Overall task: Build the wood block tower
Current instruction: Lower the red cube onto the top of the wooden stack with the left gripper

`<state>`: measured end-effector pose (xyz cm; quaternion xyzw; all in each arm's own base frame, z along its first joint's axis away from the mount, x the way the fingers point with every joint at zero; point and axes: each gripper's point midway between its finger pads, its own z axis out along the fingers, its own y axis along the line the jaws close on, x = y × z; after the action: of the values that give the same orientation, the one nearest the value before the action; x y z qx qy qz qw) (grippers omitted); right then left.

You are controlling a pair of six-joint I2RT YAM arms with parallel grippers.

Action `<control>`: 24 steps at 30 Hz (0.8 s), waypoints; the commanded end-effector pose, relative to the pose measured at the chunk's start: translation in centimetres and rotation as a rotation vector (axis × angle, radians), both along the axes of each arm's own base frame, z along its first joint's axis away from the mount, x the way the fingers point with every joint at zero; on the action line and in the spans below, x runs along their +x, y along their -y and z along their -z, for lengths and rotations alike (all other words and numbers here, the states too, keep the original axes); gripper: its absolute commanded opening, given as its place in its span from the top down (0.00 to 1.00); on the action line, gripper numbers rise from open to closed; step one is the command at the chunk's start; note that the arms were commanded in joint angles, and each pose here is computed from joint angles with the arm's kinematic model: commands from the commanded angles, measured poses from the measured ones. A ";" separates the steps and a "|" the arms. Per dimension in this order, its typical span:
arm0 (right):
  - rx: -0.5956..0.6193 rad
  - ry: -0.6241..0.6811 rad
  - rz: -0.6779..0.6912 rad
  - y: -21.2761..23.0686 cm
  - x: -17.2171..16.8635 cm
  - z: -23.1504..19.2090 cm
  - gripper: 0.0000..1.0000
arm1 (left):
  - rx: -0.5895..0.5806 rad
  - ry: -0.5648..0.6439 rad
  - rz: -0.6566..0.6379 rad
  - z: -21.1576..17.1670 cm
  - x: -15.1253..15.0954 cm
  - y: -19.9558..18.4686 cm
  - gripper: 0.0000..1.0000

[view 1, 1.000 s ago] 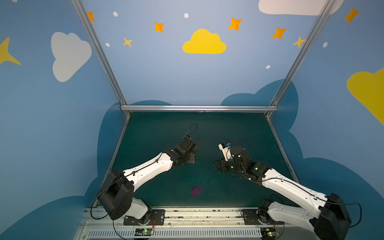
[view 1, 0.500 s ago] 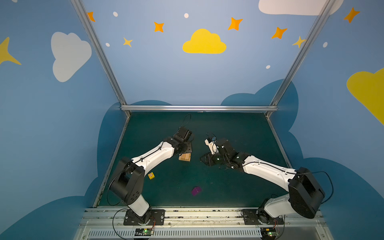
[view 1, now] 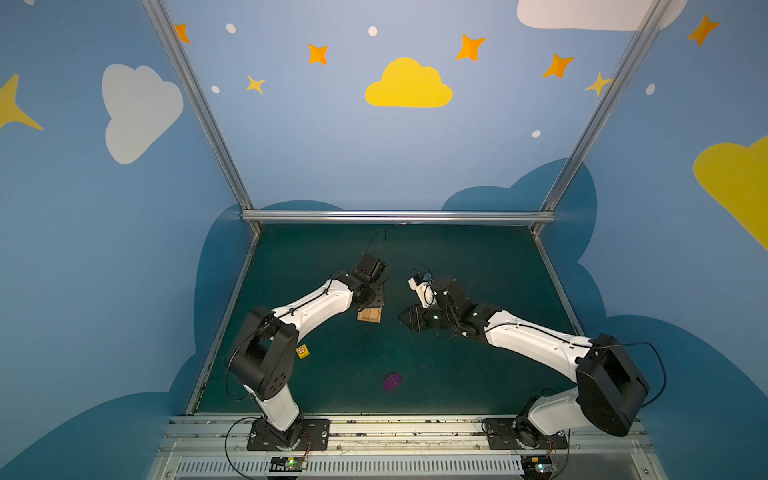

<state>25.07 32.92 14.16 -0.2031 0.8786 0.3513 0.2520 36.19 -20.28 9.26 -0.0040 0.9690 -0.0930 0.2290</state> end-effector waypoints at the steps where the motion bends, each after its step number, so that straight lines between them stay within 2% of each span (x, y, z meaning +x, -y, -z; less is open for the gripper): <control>1: 0.035 -0.007 -0.029 -1.1 0.0 -1.3 0.56 | 0.022 -0.024 0.024 0.3 0.3 -0.1 0.95; 17: 0.047 -0.037 -0.044 -1.5 -0.4 -1.0 0.56 | 0.051 -0.052 0.029 1.2 0.3 -0.9 0.94; 24: 0.045 -0.038 -0.052 -1.8 -0.3 -1.2 0.56 | 0.029 -0.075 0.053 1.5 0.2 -0.5 0.92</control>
<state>24.71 33.98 14.40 -0.2074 0.8747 0.3728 0.2299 36.20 -19.55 7.84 0.0143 0.9760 -0.0822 0.2012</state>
